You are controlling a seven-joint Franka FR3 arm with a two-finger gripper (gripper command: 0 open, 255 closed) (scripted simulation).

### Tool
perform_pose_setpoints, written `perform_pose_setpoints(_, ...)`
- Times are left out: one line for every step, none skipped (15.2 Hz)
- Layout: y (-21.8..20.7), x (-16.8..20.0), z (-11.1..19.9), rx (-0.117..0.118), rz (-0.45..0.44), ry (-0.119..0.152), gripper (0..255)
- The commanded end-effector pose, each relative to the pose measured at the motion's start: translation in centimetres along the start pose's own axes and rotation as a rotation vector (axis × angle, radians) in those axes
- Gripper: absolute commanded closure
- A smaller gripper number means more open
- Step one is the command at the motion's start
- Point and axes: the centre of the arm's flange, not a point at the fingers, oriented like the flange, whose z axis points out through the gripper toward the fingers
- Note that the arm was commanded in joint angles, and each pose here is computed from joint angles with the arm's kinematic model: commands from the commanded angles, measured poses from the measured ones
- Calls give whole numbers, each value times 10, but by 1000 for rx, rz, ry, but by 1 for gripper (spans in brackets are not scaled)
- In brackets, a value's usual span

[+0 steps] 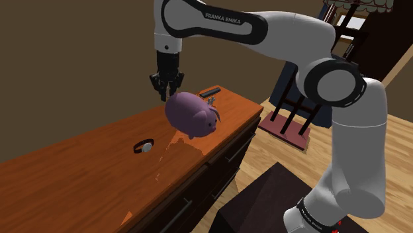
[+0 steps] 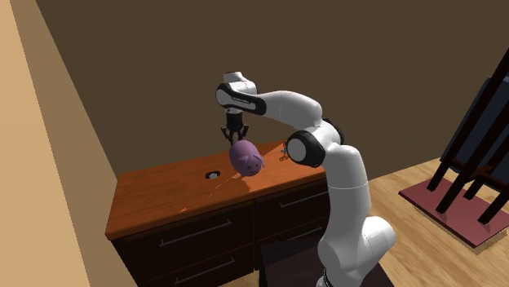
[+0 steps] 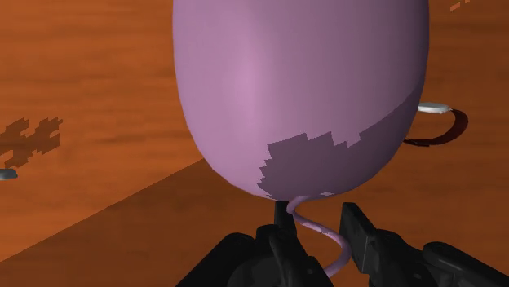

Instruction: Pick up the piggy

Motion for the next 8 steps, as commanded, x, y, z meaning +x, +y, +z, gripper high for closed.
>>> perform_pose_setpoints(0, -2, -12, 1, 0, 2, 255)
perform_pose_setpoints(0, -3, -17, 1, 0, 2, 255)
perform_pose_setpoints(-1, -4, -22, 1, 0, 2, 255)
perform_pose_setpoints(-1, -4, -28, 1, 0, 2, 255)
perform_pose_setpoints(-1, -5, -33, 1, 0, 2, 255)
perform_pose_setpoints(-1, -5, -38, 1, 0, 2, 255)
perform_pose_setpoints(-1, -5, -39, 1, 0, 2, 255)
perform_pose_setpoints(-1, -5, -39, 1, 0, 2, 255)
